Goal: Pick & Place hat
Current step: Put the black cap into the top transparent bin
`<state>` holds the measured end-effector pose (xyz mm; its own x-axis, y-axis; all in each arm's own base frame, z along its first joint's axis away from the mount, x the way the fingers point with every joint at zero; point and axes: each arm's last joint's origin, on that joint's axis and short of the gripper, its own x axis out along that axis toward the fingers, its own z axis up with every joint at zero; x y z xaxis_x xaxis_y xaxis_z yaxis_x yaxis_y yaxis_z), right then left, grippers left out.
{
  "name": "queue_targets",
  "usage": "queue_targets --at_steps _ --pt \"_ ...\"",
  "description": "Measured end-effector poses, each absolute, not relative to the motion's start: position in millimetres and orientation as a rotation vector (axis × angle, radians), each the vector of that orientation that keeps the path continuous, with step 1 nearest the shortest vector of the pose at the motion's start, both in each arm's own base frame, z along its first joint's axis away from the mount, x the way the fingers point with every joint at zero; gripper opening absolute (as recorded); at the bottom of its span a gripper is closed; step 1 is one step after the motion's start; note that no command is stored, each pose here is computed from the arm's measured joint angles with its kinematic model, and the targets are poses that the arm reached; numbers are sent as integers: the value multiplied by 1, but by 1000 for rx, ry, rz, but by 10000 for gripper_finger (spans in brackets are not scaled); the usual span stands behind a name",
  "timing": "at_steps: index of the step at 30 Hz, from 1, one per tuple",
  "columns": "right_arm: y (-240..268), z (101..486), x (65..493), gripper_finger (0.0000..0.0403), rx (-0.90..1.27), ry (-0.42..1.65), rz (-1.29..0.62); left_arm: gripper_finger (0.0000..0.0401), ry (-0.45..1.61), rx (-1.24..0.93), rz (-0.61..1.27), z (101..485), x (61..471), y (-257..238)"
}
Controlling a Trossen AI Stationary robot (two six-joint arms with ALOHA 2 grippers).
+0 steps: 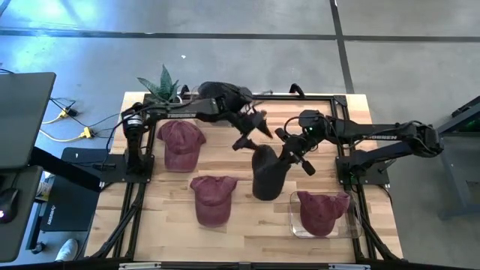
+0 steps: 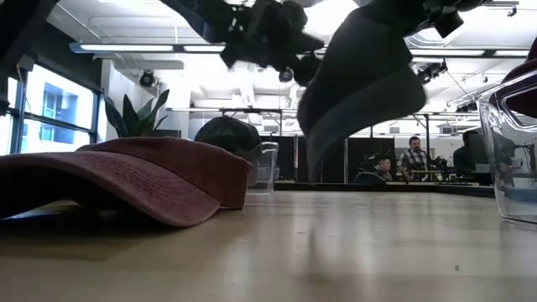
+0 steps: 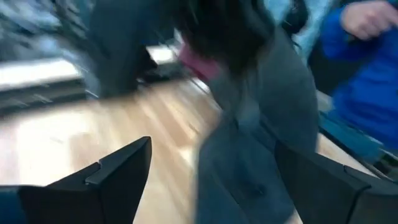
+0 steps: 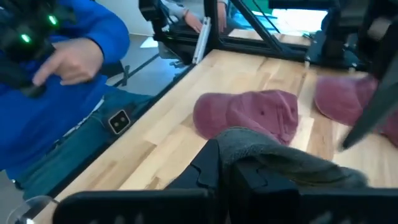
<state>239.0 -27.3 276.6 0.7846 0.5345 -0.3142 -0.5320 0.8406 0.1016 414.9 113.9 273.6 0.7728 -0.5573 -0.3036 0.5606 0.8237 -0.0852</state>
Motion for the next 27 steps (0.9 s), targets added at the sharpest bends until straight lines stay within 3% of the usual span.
queue_targets --at_steps 9,16,20,27 --pt "-33 284 240 6 -11 289 571 335 253 -86 -948 247 427 99" --pt "-38 287 230 3 77 381 504 335 209 -217 -1212 239 423 91" --pt "-37 285 221 8 164 468 464 332 202 -262 -1273 240 418 90" --pt "-31 278 220 5 246 548 477 260 214 -278 -1271 242 414 89"
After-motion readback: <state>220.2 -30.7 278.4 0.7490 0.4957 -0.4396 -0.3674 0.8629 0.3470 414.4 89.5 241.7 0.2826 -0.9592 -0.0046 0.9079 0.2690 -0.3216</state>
